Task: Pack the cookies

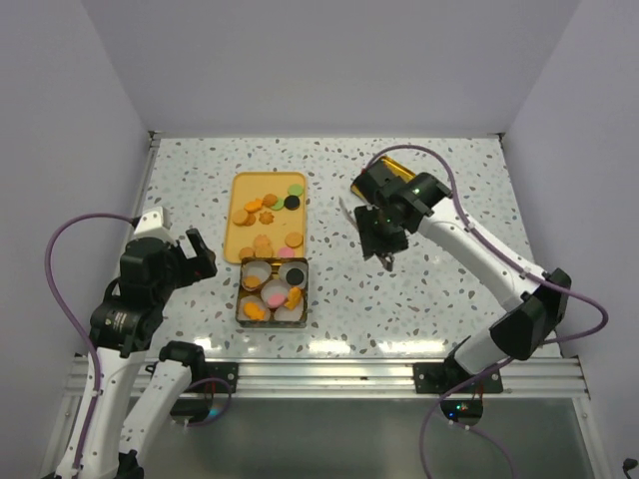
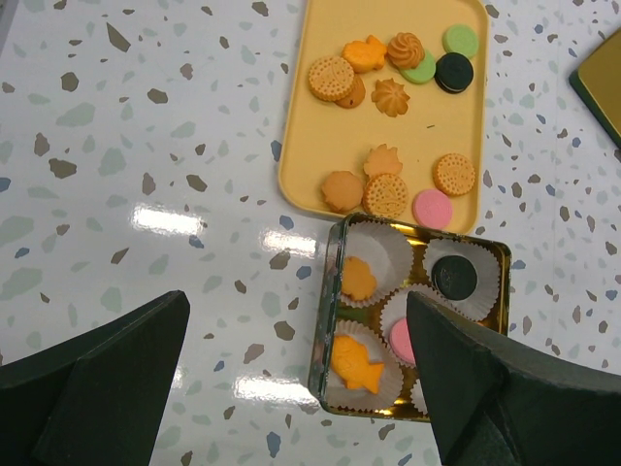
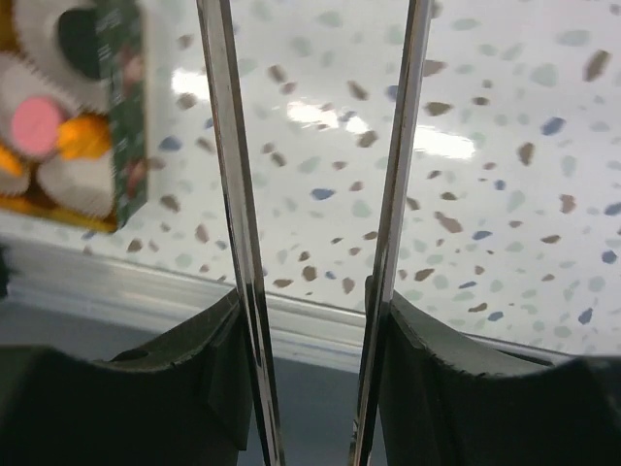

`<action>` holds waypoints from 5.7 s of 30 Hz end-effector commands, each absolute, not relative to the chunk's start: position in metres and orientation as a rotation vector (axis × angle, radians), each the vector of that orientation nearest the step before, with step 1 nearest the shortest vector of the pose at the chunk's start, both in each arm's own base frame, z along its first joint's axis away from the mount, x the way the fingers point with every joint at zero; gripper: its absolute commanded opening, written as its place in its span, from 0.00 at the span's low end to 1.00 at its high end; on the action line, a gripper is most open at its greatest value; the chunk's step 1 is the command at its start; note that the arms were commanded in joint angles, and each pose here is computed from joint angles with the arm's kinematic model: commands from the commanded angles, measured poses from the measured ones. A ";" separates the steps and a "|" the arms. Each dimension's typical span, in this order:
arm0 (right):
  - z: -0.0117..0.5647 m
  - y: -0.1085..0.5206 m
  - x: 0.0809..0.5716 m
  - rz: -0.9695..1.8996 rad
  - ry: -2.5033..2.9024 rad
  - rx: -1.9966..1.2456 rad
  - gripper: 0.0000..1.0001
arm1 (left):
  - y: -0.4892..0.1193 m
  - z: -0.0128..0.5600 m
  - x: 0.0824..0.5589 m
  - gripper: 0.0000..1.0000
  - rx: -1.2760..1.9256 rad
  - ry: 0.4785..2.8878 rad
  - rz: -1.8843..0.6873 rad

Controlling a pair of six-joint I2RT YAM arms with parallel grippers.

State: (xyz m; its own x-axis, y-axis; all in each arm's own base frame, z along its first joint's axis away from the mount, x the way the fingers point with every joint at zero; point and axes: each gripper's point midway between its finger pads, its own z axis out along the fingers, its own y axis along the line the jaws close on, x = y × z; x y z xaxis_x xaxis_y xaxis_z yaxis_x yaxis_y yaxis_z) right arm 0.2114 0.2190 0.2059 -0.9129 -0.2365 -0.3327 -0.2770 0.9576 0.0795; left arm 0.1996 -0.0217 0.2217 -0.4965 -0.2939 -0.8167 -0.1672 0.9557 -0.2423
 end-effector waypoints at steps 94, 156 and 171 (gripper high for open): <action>0.004 0.056 0.480 0.074 2.774 0.847 0.30 | -0.031 0.208 0.214 1.00 -0.284 2.168 -0.170; 0.329 0.322 0.295 0.999 2.439 0.038 0.00 | -0.160 0.342 0.266 0.40 0.218 1.807 -0.934; 0.373 0.321 0.296 1.037 2.335 0.043 0.63 | -0.154 0.356 0.267 0.00 0.222 1.786 -0.876</action>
State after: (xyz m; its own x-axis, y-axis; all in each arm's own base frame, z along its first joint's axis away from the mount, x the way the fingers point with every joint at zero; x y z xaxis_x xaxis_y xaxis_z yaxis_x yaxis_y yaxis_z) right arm 0.2977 0.3196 0.3172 -0.8861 0.2058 -0.4153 -0.1194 0.7644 0.6336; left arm 0.2700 -0.1545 0.3345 -0.4600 -0.2763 -0.8438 0.5009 0.7039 -0.5036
